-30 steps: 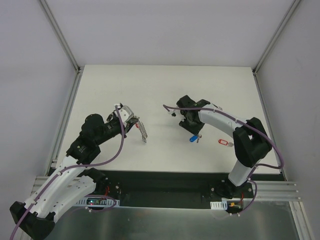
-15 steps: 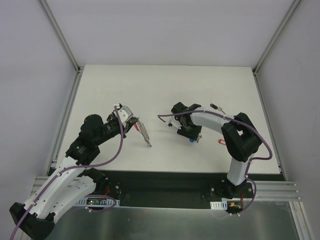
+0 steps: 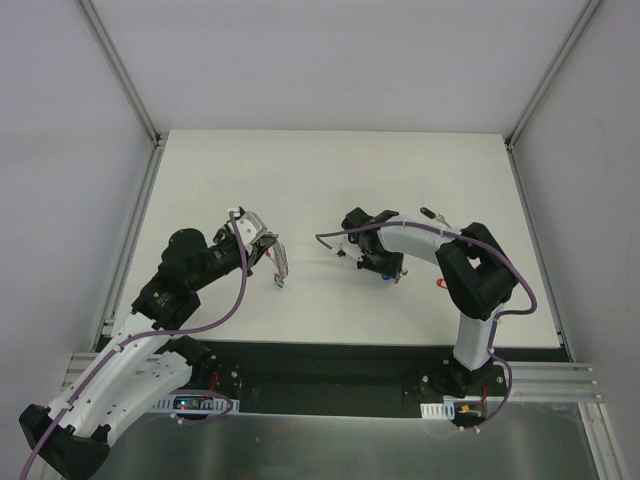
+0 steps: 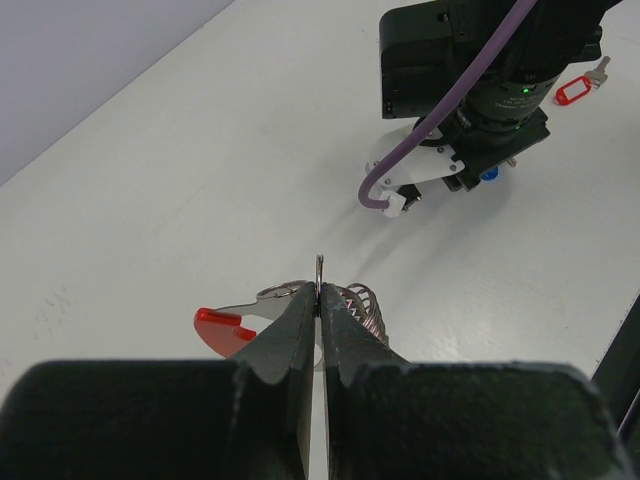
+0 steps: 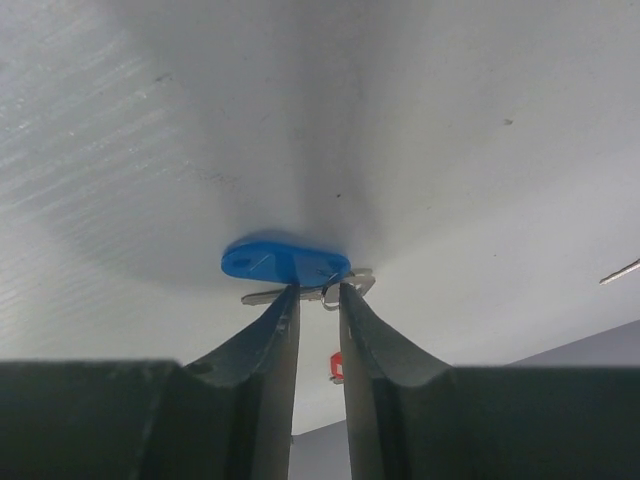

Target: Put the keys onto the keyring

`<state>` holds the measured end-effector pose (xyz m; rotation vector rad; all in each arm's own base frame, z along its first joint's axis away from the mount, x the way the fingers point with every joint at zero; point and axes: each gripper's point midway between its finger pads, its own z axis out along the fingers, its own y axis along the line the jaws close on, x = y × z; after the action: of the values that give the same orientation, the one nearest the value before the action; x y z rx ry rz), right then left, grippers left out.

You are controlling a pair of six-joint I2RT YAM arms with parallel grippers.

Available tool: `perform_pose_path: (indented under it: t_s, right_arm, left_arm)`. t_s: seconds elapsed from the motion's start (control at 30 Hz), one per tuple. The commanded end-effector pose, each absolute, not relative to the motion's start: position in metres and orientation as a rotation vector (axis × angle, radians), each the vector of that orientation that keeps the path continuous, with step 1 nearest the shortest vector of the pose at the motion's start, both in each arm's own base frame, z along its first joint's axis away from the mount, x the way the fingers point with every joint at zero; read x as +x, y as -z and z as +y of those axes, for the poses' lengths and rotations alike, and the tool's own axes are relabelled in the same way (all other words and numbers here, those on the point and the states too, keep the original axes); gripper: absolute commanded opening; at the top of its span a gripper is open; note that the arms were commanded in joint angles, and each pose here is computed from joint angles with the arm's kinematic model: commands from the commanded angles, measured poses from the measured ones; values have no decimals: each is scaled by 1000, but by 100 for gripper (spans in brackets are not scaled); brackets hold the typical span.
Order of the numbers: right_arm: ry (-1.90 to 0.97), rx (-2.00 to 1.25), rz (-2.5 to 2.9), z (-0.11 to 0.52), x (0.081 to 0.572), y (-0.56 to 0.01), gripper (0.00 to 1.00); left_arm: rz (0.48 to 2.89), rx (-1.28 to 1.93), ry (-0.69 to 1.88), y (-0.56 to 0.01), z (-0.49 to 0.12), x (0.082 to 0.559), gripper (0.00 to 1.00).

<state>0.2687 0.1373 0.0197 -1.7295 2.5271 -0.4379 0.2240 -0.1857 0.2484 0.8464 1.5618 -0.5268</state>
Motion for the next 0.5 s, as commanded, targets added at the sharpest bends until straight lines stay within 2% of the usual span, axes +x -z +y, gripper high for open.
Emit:
perform_pose_path:
  t_s: [0.0,0.27,0.47]
  right_arm:
    - [494,-1776,2517,131,269,-18,23]
    - [501,-1763,2511,131,270,-21,1]
    - [332,-1679,2500,151,269,-43,1]
  left_arm:
    - [1498,842,526,-265,-188,227,0]
    - [1501,843,526,-264,-188,226,0]
    - [1492,841,523,-266,-187,226,0]
